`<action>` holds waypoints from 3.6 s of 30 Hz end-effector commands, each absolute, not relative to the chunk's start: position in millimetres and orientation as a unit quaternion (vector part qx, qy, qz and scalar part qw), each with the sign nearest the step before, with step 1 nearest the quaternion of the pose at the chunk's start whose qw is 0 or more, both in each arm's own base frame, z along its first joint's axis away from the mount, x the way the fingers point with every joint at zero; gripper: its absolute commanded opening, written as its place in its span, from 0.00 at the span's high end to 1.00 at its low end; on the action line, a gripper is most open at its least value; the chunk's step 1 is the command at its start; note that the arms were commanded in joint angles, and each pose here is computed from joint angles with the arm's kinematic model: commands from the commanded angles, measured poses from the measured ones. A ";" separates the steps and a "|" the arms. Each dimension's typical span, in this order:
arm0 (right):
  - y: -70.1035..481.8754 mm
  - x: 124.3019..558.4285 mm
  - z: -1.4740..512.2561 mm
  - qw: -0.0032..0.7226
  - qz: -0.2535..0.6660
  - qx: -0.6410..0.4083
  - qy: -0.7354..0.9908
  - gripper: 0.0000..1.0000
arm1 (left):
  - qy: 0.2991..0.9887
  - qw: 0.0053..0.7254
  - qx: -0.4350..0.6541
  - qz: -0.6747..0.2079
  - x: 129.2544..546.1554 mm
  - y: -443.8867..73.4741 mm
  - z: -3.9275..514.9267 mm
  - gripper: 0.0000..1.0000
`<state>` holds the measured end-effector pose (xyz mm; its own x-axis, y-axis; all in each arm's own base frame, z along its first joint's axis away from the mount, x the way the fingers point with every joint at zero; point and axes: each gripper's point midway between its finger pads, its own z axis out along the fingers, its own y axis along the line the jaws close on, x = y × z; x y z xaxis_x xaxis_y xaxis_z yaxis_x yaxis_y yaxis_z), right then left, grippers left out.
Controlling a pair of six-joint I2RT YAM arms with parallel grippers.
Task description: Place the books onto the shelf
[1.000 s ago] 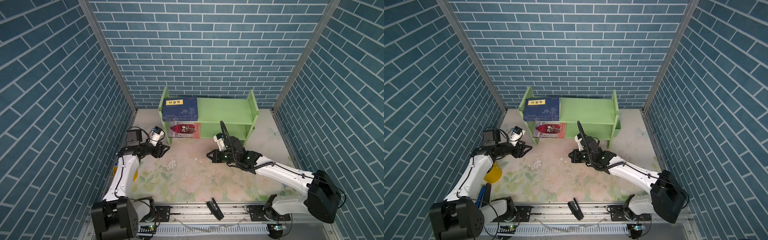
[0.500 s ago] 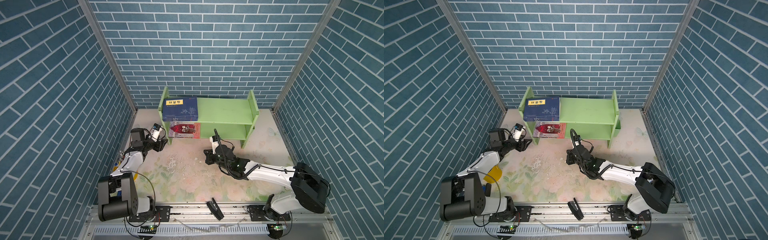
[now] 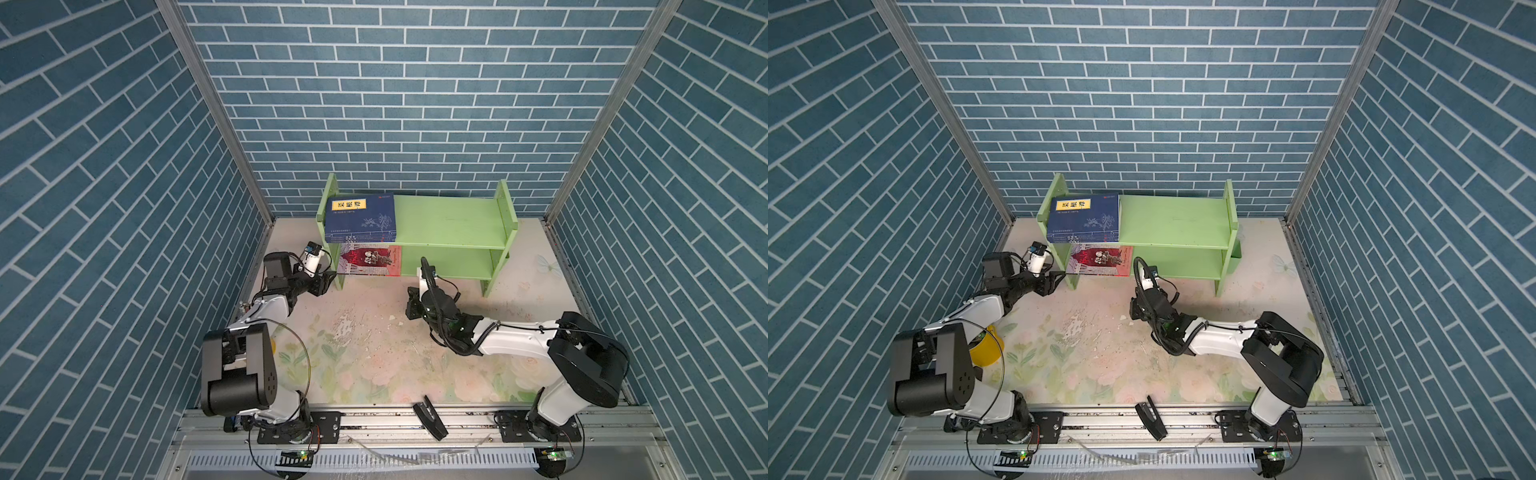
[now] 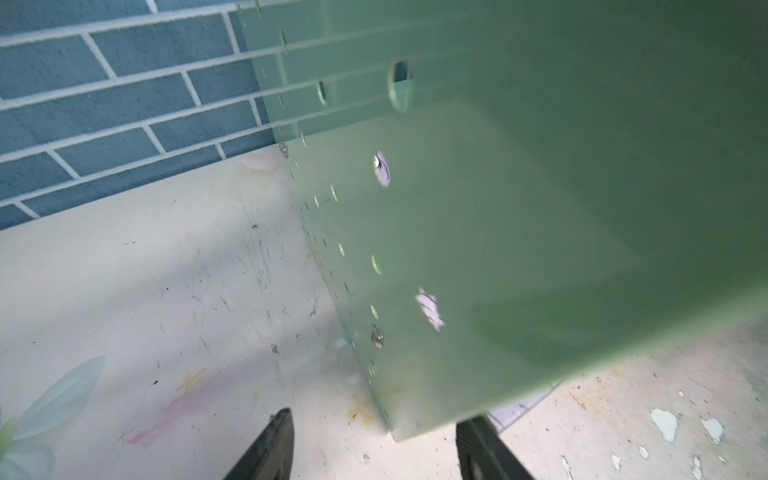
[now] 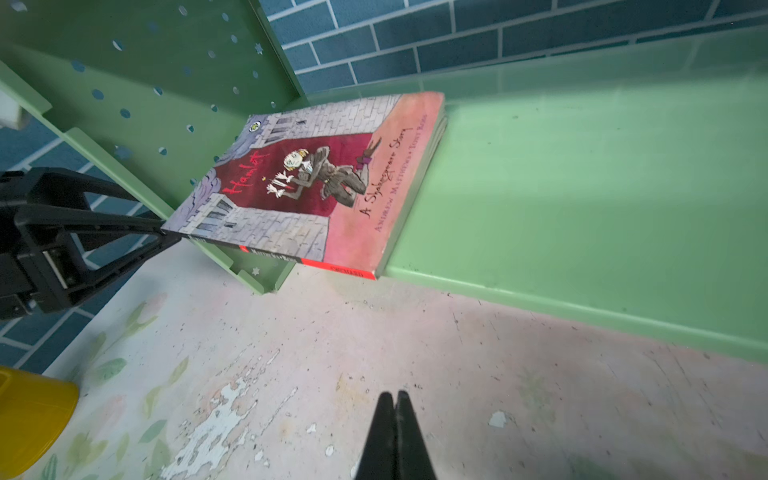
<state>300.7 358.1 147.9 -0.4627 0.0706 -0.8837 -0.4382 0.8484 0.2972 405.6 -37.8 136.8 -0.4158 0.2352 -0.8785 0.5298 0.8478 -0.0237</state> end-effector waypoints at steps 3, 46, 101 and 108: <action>374.8 311.1 164.5 0.536 0.252 -0.127 0.796 1.00 | 0.814 0.486 0.271 -0.166 395.2 -48.9 146.5 0.38; 373.1 269.0 192.5 0.456 0.306 -0.194 0.813 0.91 | 0.839 0.428 0.260 -0.211 348.0 -68.2 174.7 0.39; 251.1 249.5 162.1 0.430 0.273 -0.008 0.861 1.00 | 0.778 0.317 -0.178 -0.512 365.8 -113.1 164.4 1.00; 271.2 253.7 167.7 0.419 0.305 -0.008 0.855 1.00 | 0.766 0.288 -0.204 -0.537 381.9 -115.4 151.5 1.00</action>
